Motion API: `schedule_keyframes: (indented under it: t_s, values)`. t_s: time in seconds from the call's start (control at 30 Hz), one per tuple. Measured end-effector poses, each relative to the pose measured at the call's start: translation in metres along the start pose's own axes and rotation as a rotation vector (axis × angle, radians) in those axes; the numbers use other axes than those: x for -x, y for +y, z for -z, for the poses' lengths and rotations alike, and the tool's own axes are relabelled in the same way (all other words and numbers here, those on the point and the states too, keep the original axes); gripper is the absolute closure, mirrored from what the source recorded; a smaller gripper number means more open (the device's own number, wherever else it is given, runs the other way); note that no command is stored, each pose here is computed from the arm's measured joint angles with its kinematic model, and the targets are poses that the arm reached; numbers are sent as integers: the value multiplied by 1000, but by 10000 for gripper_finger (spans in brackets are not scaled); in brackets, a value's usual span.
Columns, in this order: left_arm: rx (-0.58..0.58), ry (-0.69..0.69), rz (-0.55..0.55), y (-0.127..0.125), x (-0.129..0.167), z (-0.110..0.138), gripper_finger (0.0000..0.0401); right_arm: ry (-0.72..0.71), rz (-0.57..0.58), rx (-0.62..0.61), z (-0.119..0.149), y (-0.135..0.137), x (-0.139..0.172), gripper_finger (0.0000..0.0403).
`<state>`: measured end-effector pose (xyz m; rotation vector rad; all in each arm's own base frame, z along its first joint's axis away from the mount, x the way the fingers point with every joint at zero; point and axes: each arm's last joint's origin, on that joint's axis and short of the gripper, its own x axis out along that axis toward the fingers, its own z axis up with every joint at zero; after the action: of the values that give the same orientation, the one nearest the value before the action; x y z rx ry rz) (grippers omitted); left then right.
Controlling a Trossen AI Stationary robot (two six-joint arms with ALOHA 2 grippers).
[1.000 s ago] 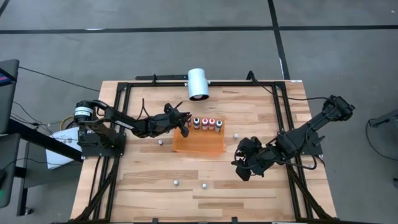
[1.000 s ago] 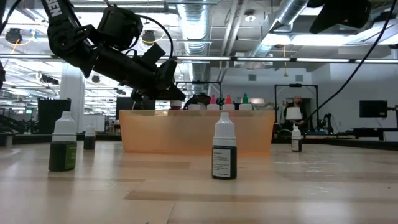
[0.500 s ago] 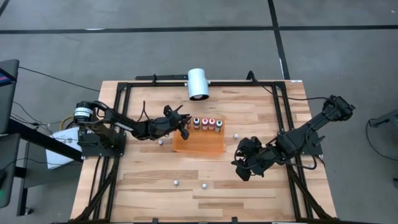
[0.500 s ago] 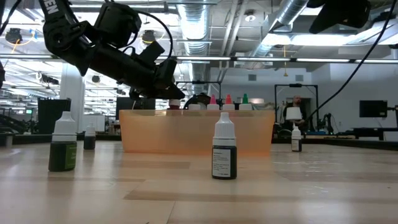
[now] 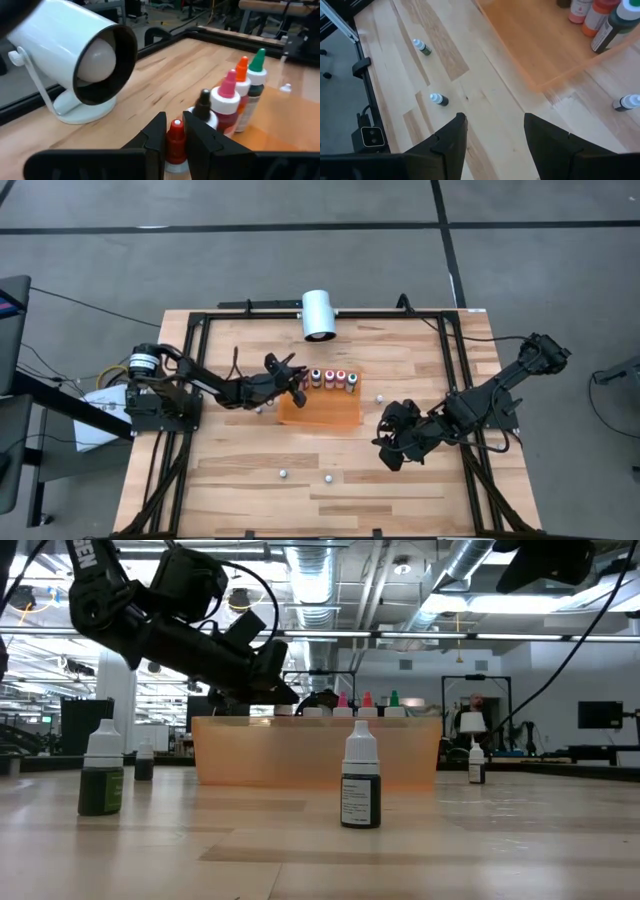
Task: Pick & Place food coloring
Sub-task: Put the large red food coloring bottle into the orange bin
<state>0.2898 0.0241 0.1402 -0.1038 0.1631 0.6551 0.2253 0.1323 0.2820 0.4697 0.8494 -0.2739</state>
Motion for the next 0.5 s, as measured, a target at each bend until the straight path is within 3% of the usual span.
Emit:
schedule_keyframes:
  t_s: [0.5]
  values:
    - [-22,-9,-51,2,-2,3,355,-2,-4,8,0,0,0,218]
